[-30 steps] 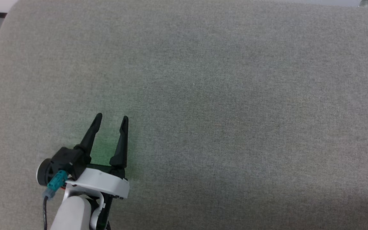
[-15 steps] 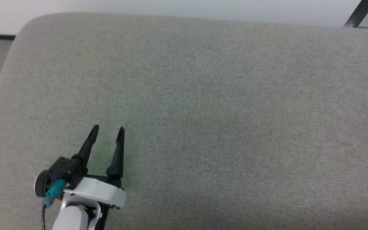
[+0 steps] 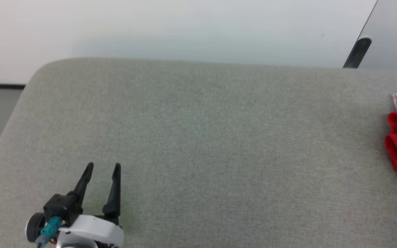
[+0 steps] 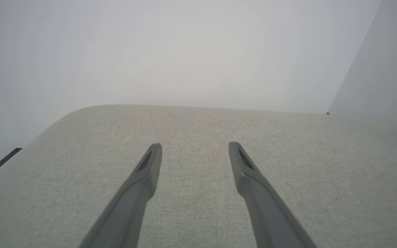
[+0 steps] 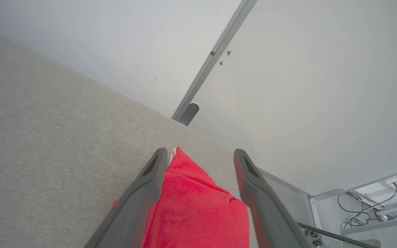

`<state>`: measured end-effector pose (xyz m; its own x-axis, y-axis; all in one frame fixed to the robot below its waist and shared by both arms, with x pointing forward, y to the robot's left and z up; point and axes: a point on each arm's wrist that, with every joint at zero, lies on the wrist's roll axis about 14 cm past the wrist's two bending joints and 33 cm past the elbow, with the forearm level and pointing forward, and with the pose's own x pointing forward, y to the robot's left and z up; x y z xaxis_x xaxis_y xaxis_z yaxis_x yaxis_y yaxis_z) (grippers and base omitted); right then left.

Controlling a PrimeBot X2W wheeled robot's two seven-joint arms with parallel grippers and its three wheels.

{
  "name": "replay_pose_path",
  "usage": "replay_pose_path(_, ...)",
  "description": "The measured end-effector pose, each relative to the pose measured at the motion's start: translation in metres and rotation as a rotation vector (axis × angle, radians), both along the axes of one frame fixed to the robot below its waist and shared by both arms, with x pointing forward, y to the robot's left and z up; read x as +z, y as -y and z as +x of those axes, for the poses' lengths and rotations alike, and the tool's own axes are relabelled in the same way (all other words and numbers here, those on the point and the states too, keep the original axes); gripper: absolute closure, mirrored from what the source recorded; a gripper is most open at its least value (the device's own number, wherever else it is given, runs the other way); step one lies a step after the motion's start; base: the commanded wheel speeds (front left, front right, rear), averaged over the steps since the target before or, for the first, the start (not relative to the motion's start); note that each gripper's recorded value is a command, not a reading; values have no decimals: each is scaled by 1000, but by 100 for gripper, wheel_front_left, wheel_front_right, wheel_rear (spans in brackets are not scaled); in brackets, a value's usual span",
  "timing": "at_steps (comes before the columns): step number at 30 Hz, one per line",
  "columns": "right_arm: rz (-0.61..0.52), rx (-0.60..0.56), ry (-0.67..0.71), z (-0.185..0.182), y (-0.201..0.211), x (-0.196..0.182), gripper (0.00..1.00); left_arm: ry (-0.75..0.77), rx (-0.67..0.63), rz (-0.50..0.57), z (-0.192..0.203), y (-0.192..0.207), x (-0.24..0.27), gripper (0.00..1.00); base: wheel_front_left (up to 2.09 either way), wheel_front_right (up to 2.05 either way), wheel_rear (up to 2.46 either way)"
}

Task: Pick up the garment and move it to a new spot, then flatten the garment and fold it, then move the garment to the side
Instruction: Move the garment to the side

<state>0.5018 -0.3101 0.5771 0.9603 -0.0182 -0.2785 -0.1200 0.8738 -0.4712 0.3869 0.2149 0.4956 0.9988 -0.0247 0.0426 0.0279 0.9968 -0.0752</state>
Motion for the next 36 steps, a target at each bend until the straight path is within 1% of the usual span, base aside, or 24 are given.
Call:
replay_pose_path(6, 103, 69, 117, -27, -36, -1, 0, 27, 4, 7, -12, -2, 9, 0, 0, 0, 0)
replay_pose_path(10, 168, 78, 167, -49, -50, -14, 0, 47, 6, 9, -17, -3, 16, 0, 0, 0, 0)
replay_pose_path(15, 238, 82, 194, -72, -64, -35, 0, 64, 7, 17, -19, -5, 22, 0, 0, 0, 0)
replay_pose_path(20, 291, 75, 212, -90, -71, -52, 0, 61, 25, 17, -23, -12, 21, 0, 0, 0, 0)
replay_pose_path(25, 343, 69, 240, -104, -78, -61, 0, 42, 35, 18, -27, -16, 15, 0, 0, 0, 0)
replay_pose_path(36, 396, 70, 296, -123, -95, -62, 0, 18, 40, 29, -35, -20, 7, 0, 0, 0, 0)
